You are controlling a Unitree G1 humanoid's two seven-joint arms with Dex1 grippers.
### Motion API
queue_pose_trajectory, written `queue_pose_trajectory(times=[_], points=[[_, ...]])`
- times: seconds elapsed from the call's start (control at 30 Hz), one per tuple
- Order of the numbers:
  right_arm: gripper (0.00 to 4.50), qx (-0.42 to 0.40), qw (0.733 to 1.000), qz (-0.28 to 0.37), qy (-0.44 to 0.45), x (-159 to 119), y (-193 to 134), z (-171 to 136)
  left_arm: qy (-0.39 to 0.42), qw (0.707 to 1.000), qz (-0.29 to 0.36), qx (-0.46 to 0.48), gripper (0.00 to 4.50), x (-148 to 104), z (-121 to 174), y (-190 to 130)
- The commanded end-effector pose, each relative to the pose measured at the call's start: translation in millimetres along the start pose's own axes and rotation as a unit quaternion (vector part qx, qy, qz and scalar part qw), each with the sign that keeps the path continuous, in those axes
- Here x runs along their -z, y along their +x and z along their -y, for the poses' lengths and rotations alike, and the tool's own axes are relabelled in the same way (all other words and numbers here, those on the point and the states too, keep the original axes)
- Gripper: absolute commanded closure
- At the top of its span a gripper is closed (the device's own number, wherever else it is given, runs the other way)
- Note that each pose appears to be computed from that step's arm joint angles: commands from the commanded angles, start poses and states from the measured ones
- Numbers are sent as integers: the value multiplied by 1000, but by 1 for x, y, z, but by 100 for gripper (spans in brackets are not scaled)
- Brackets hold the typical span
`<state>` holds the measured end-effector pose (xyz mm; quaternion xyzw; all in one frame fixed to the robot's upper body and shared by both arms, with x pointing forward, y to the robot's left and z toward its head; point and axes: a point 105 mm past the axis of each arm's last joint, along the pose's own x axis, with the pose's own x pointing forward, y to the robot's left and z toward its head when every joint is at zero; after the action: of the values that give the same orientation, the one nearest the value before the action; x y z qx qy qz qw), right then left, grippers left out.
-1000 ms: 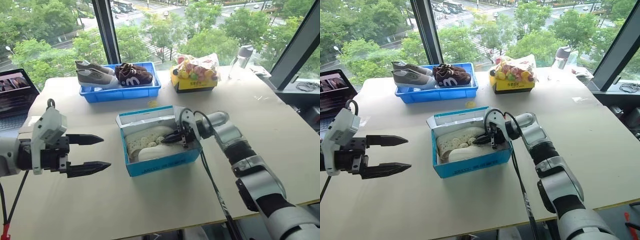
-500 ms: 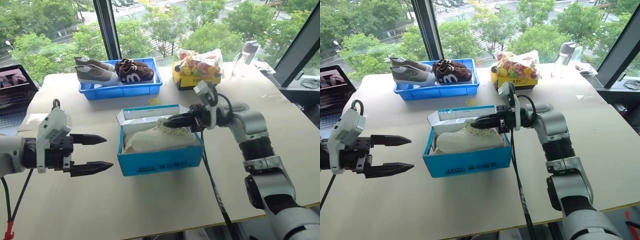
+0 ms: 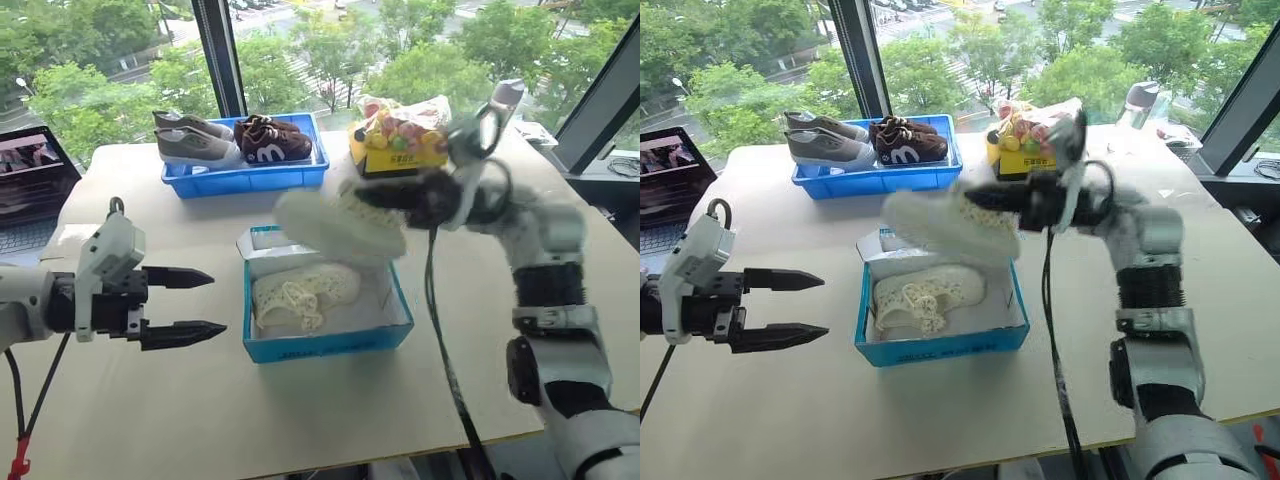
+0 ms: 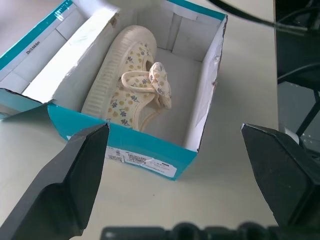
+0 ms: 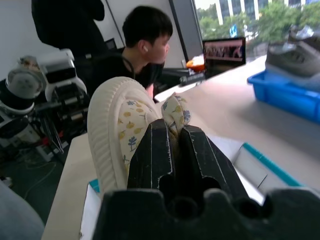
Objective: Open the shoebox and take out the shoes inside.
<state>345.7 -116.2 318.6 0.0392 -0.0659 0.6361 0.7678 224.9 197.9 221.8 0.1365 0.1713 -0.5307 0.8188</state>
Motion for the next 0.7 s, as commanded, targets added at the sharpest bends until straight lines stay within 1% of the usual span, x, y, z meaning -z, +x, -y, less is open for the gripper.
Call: queue_pose_trajectory(times=[0.03, 0.07, 0.1, 0.17, 0.27, 0.33, 0.37, 0.43, 0.47, 0.53, 0.57, 0.6, 0.67, 0.7], points=[[445, 89, 988, 24, -123, -62, -40, 2, 20, 1000, 7, 6, 0, -6, 1, 1], [445, 138, 979, -5, -153, -63, -54, 12, 20, 1000, 7, 7, 0, -6, 1, 2], [445, 203, 960, -50, -189, -60, -72, 27, 20, 1000, 7, 8, 0, -5, 0, 3], [445, 312, 906, -144, -248, -53, -112, 50, 19, 1000, 8, 13, 0, -5, 0, 4], [445, 403, 838, -230, -286, -42, -160, 68, 18, 1000, 7, 21, 0, -4, 0, 6], [445, 441, 794, -287, -304, -30, -188, 75, 18, 1000, 6, 24, 0, -3, -2, 7], [445, 456, 780, -298, -307, -26, -198, 78, 18, 999, 5, 26, 0, -3, -4, 8], [445, 477, 767, -301, -305, -21, -210, 81, 20, 999, 4, 28, 0, -4, -5, 9], [445, 488, 755, -311, -307, -16, -218, 84, 21, 999, 3, 29, 0, -4, -7, 9], [445, 520, 716, -344, -314, -2, -240, 88, 24, 999, 3, 32, 0, -7, -9, 10], [445, 528, 702, -357, -319, 4, -246, 89, 25, 999, 2, 33, 0, -7, -10, 11], [445, 528, 700, -363, -317, 10, -248, 90, 26, 999, 1, 34, 0, -7, -11, 11], [445, 508, 738, -350, -274, 32, -239, 90, 27, 999, -1, 36, 0, -7, -11, 11], [445, 474, 772, -349, -241, 50, -227, 86, 28, 999, -2, 36, 0, -7, -12, 11]])
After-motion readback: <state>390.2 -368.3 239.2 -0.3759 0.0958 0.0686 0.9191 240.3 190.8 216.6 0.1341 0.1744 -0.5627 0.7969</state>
